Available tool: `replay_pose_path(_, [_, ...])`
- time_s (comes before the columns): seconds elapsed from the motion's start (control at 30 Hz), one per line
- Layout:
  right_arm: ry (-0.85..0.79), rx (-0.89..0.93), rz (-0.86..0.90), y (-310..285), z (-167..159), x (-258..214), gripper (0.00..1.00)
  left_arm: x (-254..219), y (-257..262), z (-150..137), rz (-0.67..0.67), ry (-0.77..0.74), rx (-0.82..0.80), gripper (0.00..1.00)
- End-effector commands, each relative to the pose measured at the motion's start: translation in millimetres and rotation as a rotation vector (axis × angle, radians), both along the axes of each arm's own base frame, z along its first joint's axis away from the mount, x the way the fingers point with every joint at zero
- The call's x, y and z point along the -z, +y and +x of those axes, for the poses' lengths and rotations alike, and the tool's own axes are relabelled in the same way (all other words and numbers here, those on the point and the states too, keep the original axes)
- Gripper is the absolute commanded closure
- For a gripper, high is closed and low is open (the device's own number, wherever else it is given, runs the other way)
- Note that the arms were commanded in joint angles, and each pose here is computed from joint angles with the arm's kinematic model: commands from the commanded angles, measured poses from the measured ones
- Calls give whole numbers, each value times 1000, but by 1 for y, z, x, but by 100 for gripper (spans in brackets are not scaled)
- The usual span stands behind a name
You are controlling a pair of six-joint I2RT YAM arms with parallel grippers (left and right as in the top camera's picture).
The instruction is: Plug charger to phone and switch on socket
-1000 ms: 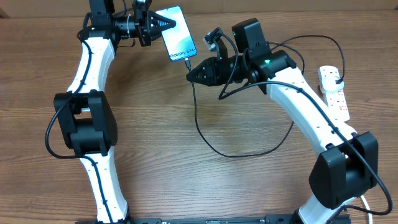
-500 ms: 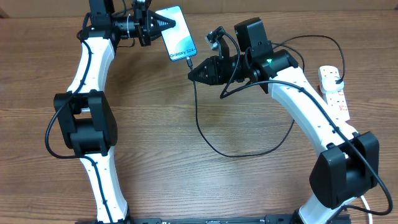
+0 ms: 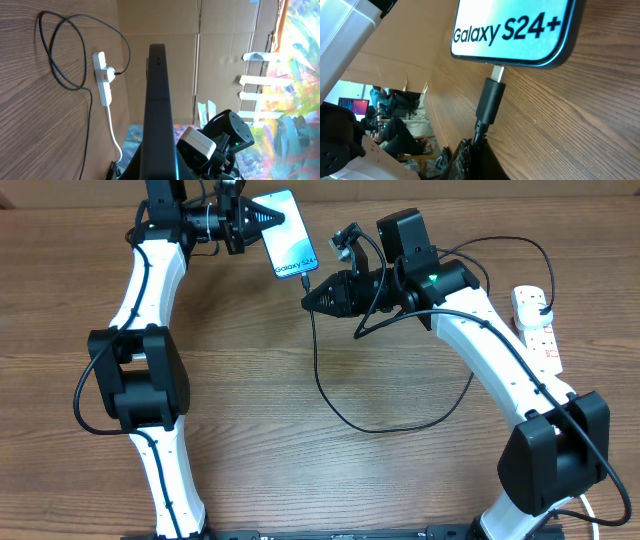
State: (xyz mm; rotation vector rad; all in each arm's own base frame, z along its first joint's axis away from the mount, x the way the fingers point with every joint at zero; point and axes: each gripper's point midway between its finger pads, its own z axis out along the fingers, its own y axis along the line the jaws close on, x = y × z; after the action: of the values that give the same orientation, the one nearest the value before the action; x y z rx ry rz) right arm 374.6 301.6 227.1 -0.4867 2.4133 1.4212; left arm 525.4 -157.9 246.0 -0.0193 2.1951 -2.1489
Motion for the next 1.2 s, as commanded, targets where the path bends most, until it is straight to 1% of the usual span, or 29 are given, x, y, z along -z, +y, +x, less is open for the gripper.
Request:
replay_pose_path(0.0, [-8,0,10,0,3,-2,96,-8,-9,-9,-24,-7,56,96])
replay_pose_path(1.17, [15,-14,2,4,-4,1,96,-8,-14,-10,-25,0,66,96])
